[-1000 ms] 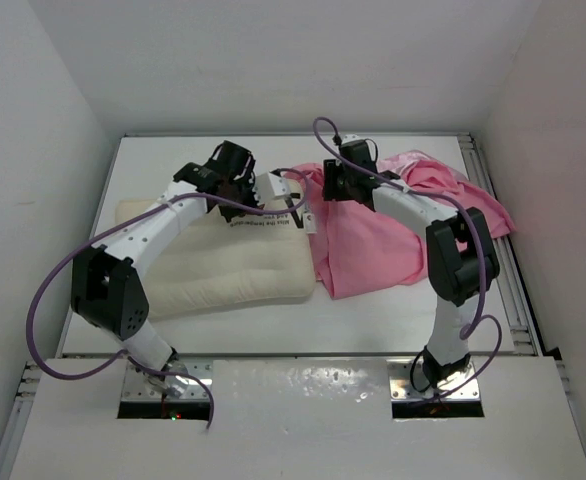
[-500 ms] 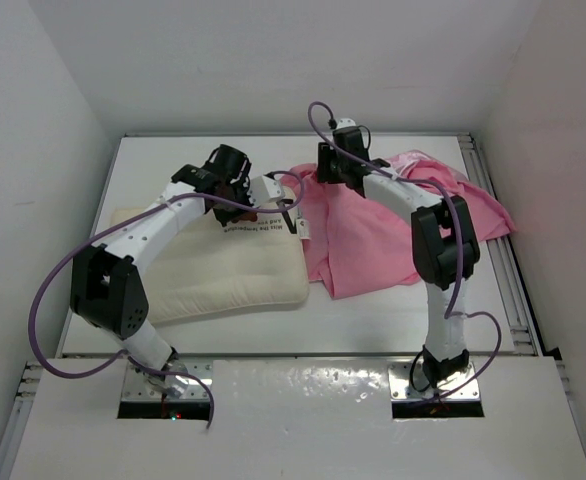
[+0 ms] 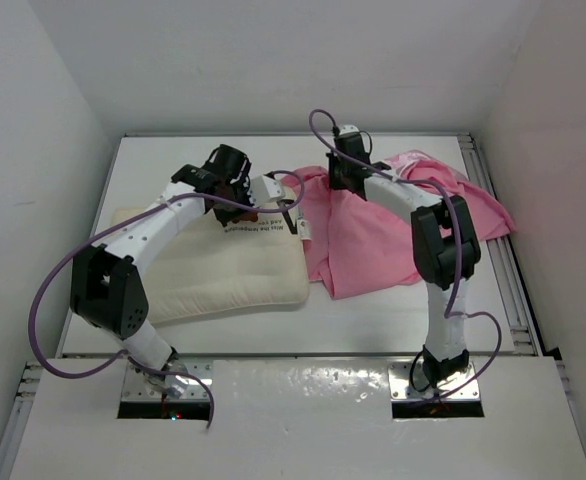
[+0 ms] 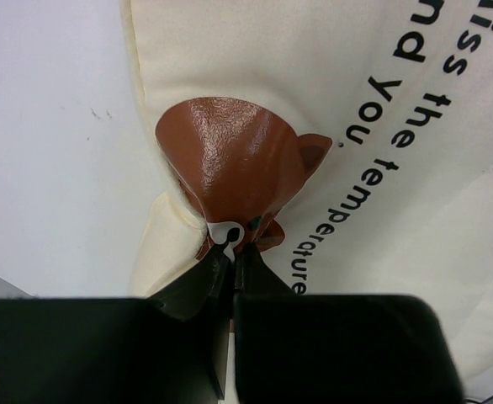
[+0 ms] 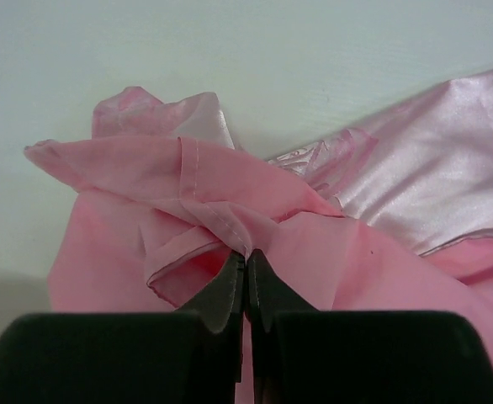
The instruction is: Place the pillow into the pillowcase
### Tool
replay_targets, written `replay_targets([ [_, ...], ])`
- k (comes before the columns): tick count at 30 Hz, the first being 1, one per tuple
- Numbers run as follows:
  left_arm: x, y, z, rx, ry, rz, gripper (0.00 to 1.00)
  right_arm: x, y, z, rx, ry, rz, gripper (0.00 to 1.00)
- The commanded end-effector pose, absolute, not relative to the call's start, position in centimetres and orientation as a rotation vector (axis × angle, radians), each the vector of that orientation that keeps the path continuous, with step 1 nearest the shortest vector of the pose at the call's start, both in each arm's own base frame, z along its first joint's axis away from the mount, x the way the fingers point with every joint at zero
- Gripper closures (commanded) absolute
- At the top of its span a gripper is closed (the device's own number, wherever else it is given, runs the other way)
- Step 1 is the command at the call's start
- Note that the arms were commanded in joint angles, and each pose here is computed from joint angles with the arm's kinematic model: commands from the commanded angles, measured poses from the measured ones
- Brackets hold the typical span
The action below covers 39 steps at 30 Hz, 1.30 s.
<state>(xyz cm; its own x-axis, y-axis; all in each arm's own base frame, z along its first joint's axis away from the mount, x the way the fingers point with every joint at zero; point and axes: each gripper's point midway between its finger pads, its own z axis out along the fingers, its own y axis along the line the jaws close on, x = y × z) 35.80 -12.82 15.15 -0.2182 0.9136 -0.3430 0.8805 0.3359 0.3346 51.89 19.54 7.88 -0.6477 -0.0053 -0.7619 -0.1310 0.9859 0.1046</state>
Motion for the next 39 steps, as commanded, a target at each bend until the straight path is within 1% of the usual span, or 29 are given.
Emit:
replay_targets([
  [1, 37.2, -13.7, 18.4, 1.479, 2.026, 0.097, 1.00, 52.2, 18.5, 10.9, -0.088, 2.200, 0.152, 1.00],
  [5, 36.8, -14.5, 18.4, 1.496, 2.018, 0.076, 1.00, 51.6, 18.4, 14.1, -0.119, 2.148, 0.158, 1.00],
  [9, 36.9, -16.2, 20.6, 1.522, 1.957, 0.063, 1.00, 49.6, 19.2, 18.1, -0.208, 2.085, 0.213, 1.00],
  [14, 36.9, -18.9, 22.6, 1.601, 1.839, 0.036, 1.00, 46.8, 20.3, 20.3, -0.301, 2.049, 0.338, 1.00],
  [18, 36.8, -20.4, 22.0, 1.706, 1.751, 0.065, 1.00, 43.9, 22.6, 22.2, -0.458, 2.013, 0.507, 1.00],
  [27, 37.4, -23.8, 19.4, 1.811, 1.625, 0.082, 1.00, 40.8, 24.6, 23.7, -0.601, 1.981, 0.582, 1.00],
  [32, 39.5, -23.8, 19.4, 1.727, 1.624, 0.184, 1.00, 37.6, 26.4, 23.1, -0.794, 1.985, 0.680, 1.00],
  [34, 40.3, -24.1, 20.0, 1.676, 1.604, 0.192, 1.00, 36.8, 26.6, 22.8, -0.819, 2.003, 0.718, 1.00],
  [35, 41.0, -23.4, 20.2, 1.612, 1.648, 0.237, 1.00, 36.0, 26.7, 22.5, -0.842, 2.019, 0.745, 1.00],
  [37, 42.7, -23.1, 21.7, 1.467, 1.652, 0.276, 1.00, 35.7, 26.5, 21.8, -0.844, 2.050, 0.746, 1.00],
  [38, 43.7, -21.7, 22.3, 1.349, 1.708, 0.304, 1.00, 35.3, 25.9, 20.8, -0.841, 2.087, 0.731, 1.00],
  [39, 44.8, -21.1, 23.3, 1.259, 1.711, 0.330, 1.00, 35.0, 25.5, 19.8, -0.834, 2.124, 0.723, 1.00],
])
